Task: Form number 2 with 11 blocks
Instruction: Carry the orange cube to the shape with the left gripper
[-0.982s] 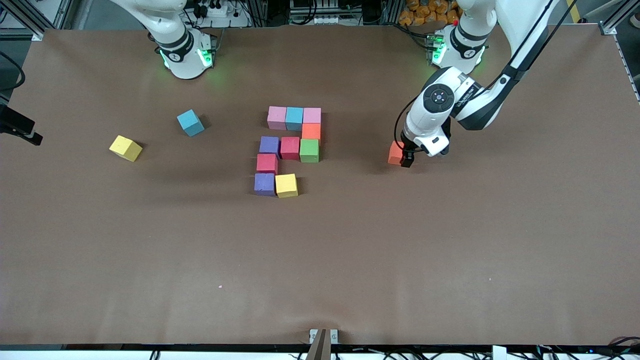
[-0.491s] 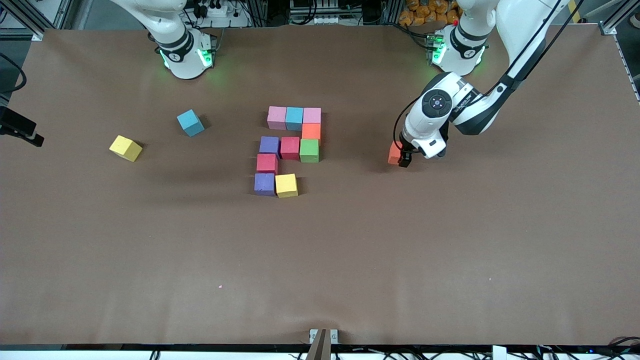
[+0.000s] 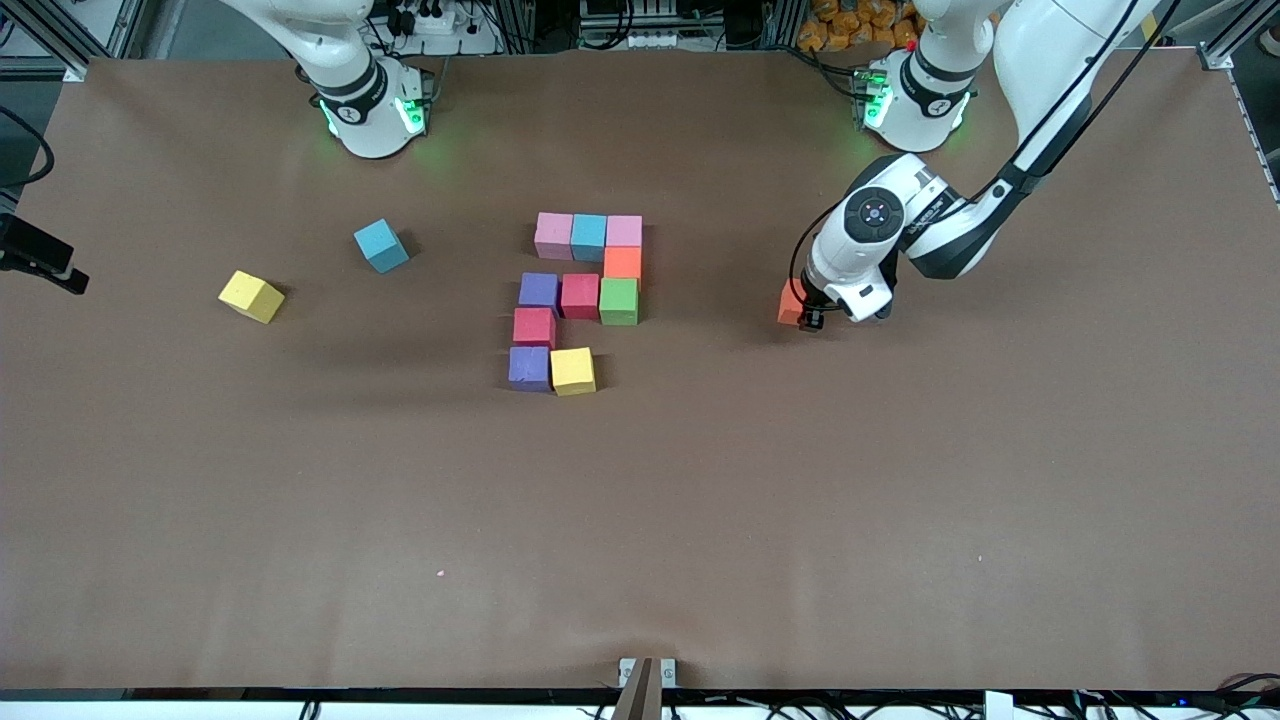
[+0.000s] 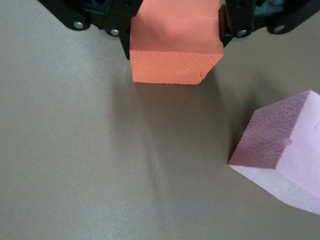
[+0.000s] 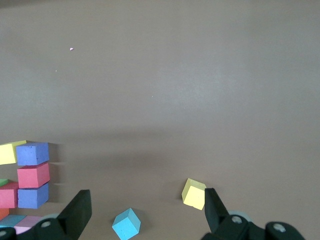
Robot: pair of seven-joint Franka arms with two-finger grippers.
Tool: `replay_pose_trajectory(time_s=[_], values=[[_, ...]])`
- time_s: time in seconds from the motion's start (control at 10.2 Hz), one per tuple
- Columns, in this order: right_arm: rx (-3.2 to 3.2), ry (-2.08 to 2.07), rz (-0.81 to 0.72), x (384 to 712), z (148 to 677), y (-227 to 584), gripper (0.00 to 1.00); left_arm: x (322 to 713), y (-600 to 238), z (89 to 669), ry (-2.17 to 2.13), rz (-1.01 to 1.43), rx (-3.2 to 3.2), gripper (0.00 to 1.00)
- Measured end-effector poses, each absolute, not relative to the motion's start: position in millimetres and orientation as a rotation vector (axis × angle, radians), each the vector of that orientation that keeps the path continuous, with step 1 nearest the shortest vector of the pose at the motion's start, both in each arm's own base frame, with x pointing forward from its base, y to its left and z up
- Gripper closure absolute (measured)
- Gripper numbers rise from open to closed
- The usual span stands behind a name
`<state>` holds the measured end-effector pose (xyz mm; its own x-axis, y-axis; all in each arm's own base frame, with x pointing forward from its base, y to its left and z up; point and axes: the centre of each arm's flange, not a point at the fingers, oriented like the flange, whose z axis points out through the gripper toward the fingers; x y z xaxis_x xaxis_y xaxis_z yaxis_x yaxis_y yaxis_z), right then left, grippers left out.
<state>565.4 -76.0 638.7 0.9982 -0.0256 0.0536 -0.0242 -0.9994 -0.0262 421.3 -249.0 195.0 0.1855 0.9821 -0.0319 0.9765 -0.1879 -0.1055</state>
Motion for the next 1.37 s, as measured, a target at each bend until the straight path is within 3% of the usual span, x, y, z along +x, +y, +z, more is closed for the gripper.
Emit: replay_pose_trajectory(time_s=[0.39, 0.88, 1.37], values=[[-3.114, 0.032, -0.085, 566, 639, -74, 0.00, 448, -268, 220, -2.019, 0.094, -2.405, 0.44], [-3.114, 0.044, -0.089, 568, 636, -78, 0.00, 483, -370, 271, -2.012, 0.099, -2.404, 0.44], [-3.112, 0.040, -0.086, 570, 633, -77, 0.00, 522, -448, 259, -2.131, 0.095, -2.334, 0.44]])
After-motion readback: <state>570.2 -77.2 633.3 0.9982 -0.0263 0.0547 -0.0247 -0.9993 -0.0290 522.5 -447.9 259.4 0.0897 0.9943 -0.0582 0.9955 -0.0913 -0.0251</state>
